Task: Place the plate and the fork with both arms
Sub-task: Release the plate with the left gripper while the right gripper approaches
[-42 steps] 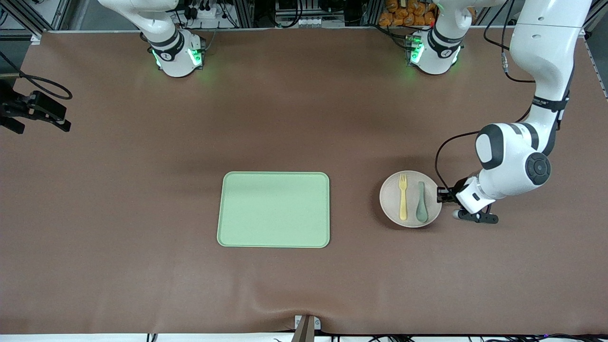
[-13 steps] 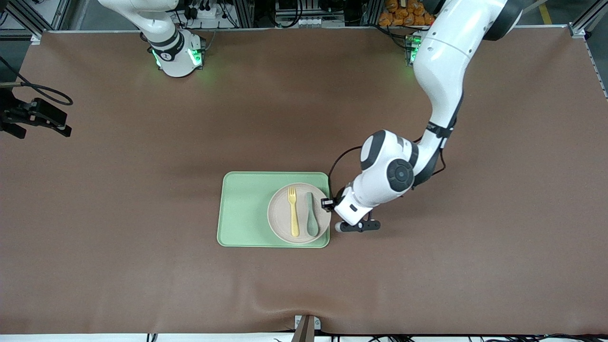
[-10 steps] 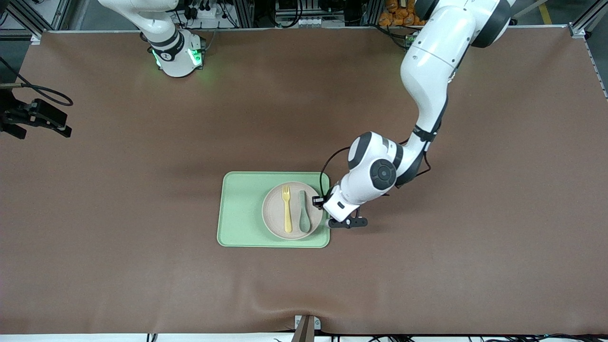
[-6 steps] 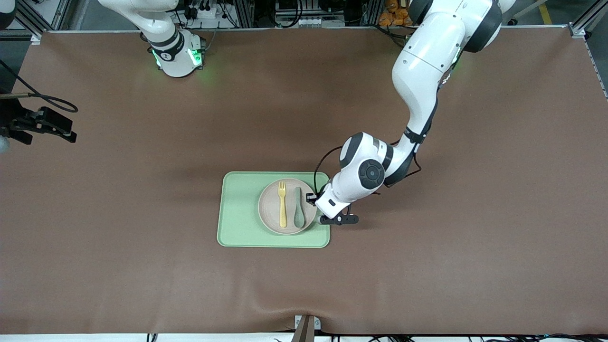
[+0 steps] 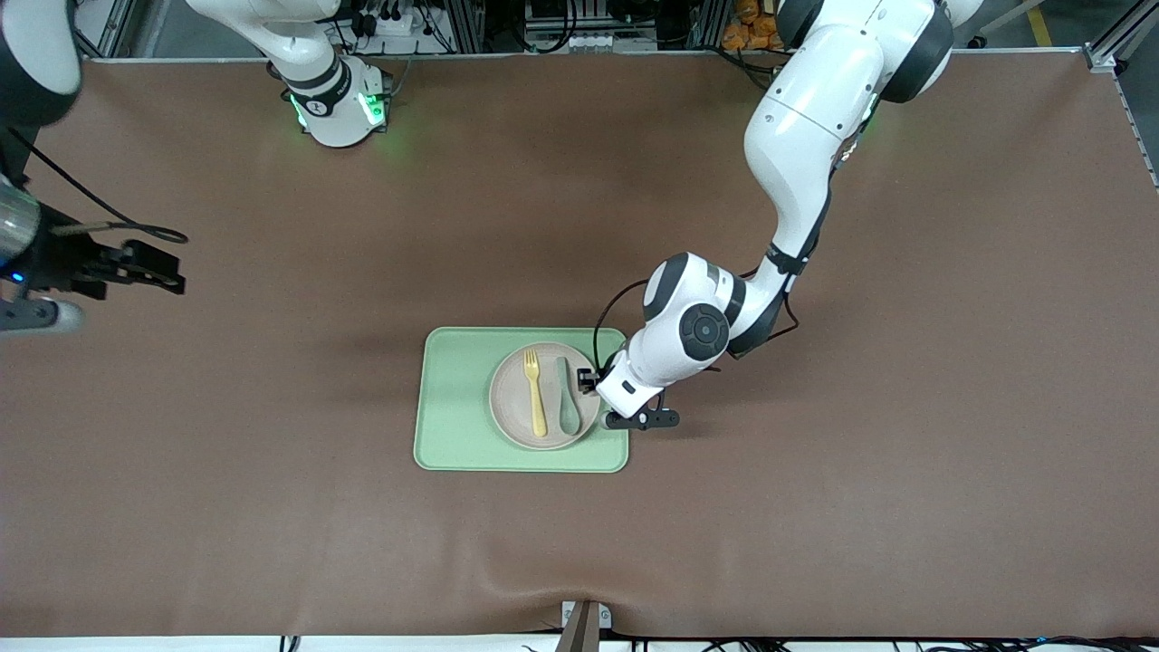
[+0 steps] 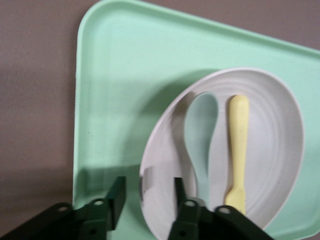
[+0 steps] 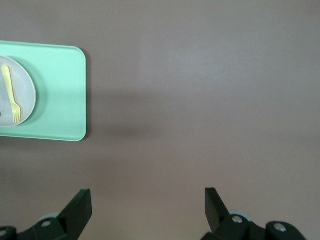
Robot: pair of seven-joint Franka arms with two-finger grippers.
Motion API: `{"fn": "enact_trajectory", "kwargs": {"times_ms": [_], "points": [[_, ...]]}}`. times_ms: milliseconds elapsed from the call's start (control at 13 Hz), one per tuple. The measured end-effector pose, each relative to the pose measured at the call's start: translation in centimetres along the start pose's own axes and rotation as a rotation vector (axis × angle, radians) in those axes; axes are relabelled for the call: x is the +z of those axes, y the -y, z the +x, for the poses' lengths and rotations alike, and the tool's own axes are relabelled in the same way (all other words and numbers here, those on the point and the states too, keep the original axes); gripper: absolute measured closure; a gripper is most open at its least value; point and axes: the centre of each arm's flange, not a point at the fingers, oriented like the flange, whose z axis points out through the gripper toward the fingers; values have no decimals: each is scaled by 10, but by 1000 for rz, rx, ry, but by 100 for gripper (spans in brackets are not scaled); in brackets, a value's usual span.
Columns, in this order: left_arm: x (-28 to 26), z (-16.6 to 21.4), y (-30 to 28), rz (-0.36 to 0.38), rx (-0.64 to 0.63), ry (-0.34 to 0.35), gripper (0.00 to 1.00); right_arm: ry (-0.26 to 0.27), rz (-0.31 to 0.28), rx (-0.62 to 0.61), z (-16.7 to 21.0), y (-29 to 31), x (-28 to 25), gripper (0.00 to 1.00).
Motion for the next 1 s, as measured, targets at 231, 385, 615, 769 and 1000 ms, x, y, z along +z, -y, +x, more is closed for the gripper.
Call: {"fn": "enact_trajectory", "kwargs": {"times_ms": [231, 385, 615, 769, 1000], "points": [[-55, 20, -11, -17, 6, -51, 14, 5, -3, -76, 19, 47, 25, 0], [-126, 39, -7, 1, 0, -84, 0, -20, -7, -135, 29, 89, 38, 0], [-242, 55, 19, 86, 9, -121, 0, -36, -7, -145, 41, 147, 66, 0], [-309, 60, 47, 124, -21, -130, 0, -72, -1, -156, 51, 197, 91, 0], [-402, 60, 100, 146, -85, -135, 0, -120, 17, -147, 67, 271, 143, 0]]}}
